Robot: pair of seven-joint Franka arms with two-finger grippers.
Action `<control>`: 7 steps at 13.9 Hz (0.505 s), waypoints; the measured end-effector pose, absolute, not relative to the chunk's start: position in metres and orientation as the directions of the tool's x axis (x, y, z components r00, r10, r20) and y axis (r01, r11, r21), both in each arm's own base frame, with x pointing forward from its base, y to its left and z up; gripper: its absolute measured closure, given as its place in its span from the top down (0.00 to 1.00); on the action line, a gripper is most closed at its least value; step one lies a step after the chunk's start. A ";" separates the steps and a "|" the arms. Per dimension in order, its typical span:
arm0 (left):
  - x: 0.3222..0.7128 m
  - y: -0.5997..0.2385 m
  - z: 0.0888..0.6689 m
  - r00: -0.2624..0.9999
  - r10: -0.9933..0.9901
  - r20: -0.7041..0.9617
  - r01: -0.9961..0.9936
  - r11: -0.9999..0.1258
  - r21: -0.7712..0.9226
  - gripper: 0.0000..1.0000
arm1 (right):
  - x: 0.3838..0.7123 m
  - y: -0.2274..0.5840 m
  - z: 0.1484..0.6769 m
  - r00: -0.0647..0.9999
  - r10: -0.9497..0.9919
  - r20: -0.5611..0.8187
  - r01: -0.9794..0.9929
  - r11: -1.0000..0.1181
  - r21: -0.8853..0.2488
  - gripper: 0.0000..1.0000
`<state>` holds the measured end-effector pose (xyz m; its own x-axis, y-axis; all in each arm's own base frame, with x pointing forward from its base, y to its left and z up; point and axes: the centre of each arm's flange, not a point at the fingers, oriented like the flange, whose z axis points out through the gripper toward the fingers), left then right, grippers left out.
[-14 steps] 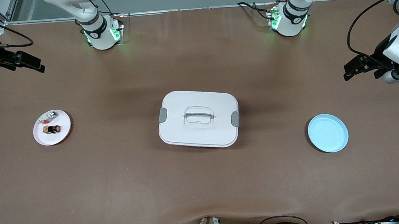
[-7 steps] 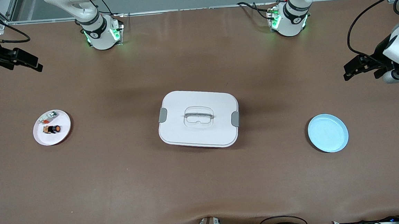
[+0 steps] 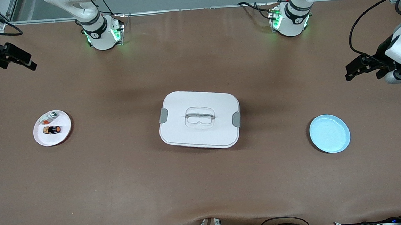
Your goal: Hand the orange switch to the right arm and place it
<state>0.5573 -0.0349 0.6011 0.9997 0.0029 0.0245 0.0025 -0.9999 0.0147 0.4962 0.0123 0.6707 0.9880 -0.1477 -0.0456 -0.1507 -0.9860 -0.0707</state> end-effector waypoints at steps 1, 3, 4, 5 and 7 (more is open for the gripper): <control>0.557 -0.035 0.601 1.000 0.003 0.024 0.003 -1.000 0.015 1.00 | 0.496 0.011 0.670 0.992 -0.121 -0.033 -0.123 -0.990 -0.066 1.00; 0.557 -0.035 0.601 1.000 0.003 0.024 0.003 -1.000 0.015 1.00 | 0.496 0.008 0.668 0.996 -0.083 -0.018 -0.084 -0.995 -0.048 1.00; 0.557 -0.035 0.601 1.000 0.003 0.024 0.003 -1.000 0.015 1.00 | 0.496 0.006 0.668 0.997 -0.072 -0.013 -0.072 -0.997 -0.034 1.00; 0.557 -0.035 0.601 1.000 0.003 0.024 0.003 -1.000 0.015 1.00 | 0.496 0.005 0.667 0.998 -0.064 -0.010 -0.064 -0.998 -0.025 1.00; 0.557 -0.035 0.601 1.000 0.004 0.024 0.003 -1.000 0.015 1.00 | 0.496 0.004 0.667 0.998 -0.059 -0.008 -0.059 -0.998 -0.020 1.00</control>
<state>0.5573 -0.0346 0.6010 0.9997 0.0035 0.0242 0.0032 -0.9999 0.0147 0.4960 0.0044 0.6670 0.9983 -0.0585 -0.0076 -0.0586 -0.9981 -0.0200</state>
